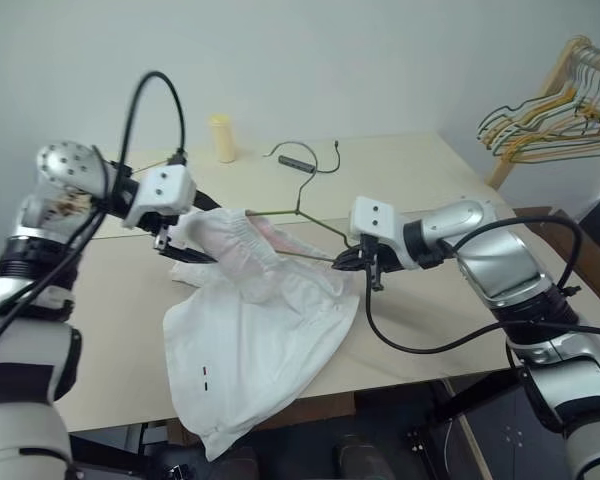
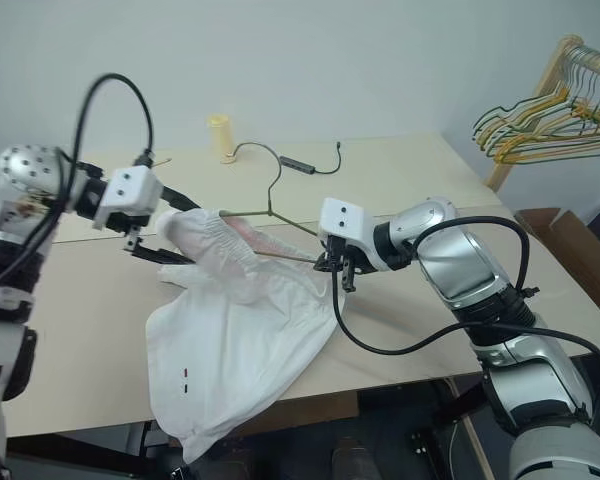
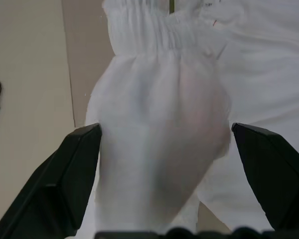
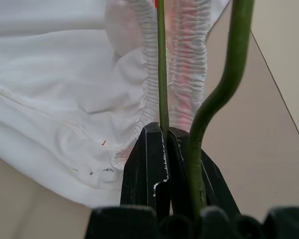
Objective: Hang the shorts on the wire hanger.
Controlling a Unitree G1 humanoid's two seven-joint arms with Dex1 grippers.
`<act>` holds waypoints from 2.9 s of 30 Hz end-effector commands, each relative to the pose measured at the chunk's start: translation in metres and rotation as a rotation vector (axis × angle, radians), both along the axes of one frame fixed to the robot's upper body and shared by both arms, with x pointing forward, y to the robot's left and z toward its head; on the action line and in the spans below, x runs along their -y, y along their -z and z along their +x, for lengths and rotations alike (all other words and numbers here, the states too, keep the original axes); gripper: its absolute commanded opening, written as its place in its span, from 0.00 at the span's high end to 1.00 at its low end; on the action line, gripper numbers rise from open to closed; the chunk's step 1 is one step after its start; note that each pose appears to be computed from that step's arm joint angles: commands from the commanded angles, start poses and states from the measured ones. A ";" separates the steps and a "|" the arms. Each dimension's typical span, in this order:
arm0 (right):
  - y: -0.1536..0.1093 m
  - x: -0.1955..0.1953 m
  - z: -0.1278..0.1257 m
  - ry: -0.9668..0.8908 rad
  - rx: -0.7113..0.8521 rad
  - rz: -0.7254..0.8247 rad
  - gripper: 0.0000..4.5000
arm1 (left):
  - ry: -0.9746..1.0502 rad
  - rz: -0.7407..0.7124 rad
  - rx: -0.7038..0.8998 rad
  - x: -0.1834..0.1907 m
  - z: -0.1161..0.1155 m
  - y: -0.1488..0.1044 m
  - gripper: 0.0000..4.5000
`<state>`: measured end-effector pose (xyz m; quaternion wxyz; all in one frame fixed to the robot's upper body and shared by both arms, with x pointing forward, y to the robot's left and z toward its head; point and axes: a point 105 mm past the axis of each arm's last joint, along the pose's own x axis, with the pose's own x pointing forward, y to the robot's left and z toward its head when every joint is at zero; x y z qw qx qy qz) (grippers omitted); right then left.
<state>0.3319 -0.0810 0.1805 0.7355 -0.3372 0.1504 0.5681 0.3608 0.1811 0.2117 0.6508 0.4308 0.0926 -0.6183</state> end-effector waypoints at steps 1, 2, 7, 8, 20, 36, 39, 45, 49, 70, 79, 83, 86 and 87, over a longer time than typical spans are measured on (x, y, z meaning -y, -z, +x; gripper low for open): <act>-0.017 -0.007 -0.006 -0.051 0.064 0.011 1.00 | 0.014 0.003 0.025 0.007 0.007 -0.004 0.09; -0.017 -0.008 -0.006 -0.052 0.064 0.013 1.00 | 0.019 -0.007 0.017 0.010 0.007 -0.002 0.13; -0.020 -0.008 -0.009 -0.047 0.059 0.029 1.00 | 0.019 -0.029 -0.008 0.010 0.007 0.004 0.48; -0.021 -0.008 -0.010 -0.047 0.057 0.030 1.00 | 0.017 -0.029 -0.011 0.009 0.007 0.005 0.56; -0.024 -0.008 -0.011 -0.060 0.102 0.065 0.94 | -0.027 -0.115 -0.063 0.007 0.004 0.002 1.00; -0.009 0.108 0.002 0.557 0.147 0.410 0.01 | -0.205 -0.262 -0.148 -0.023 -0.011 0.008 1.00; 0.020 0.097 -0.011 0.538 0.067 0.428 0.01 | -0.228 -0.284 -0.142 -0.024 -0.010 0.008 1.00; 0.051 0.030 -0.014 0.397 -0.043 0.486 0.01 | -0.235 -0.303 -0.140 -0.019 -0.009 0.010 1.00; 0.062 -0.008 -0.010 0.331 -0.051 0.460 0.01 | -0.234 -0.304 -0.136 -0.017 -0.010 0.009 1.00; 0.064 0.028 0.020 0.516 -0.045 0.425 0.99 | -0.263 -0.226 -0.163 -0.039 -0.025 0.017 1.00; 0.026 0.066 0.016 0.440 0.060 0.336 0.99 | -0.363 -0.045 -0.143 -0.068 -0.022 0.045 1.00; 0.019 0.064 0.012 0.396 0.071 0.326 0.99 | -0.372 -0.106 -0.132 -0.061 -0.016 0.045 1.00; 0.018 0.061 0.010 0.377 0.070 0.325 0.99 | -0.385 -0.135 -0.125 -0.057 -0.012 0.045 1.00; 0.016 0.061 0.010 0.376 0.072 0.326 0.99 | -0.362 -0.116 -0.134 -0.058 -0.016 0.047 1.00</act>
